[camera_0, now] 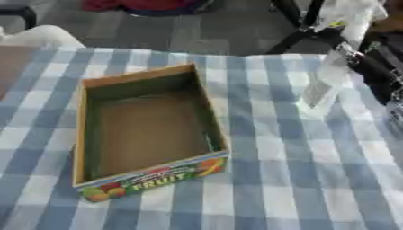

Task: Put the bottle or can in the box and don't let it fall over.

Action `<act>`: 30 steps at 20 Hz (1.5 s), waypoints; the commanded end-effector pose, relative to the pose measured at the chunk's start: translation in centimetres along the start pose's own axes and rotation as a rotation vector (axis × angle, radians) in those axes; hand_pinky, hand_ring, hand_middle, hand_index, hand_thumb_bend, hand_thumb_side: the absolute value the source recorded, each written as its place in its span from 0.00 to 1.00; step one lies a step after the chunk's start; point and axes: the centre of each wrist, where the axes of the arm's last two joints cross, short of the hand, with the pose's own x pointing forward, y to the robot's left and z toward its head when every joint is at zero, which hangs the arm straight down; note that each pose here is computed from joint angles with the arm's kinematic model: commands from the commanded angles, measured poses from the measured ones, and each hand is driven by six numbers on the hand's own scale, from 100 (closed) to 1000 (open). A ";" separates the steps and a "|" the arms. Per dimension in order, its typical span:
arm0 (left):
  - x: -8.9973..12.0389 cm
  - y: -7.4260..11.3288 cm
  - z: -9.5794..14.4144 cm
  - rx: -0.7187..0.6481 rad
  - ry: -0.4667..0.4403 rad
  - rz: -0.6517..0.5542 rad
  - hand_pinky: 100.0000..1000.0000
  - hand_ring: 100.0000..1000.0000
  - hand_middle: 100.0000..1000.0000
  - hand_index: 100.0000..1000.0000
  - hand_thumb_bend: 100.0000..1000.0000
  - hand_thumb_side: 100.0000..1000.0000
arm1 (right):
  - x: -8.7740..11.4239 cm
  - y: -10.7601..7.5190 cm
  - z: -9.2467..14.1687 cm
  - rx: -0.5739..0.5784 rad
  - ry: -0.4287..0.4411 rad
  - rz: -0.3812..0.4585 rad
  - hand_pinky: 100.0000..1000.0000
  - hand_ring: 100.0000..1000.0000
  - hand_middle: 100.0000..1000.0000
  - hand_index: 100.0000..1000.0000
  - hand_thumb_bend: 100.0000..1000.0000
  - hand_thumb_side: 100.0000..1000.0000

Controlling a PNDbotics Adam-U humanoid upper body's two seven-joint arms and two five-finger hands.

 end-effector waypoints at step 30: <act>0.9 -0.2 -0.4 -0.012 -0.040 0.013 0.98 0.42 0.52 0.74 0.64 0.36 | -2.6 -0.3 0.5 0.020 0.027 -0.018 0.83 1.00 1.00 0.84 0.00 0.51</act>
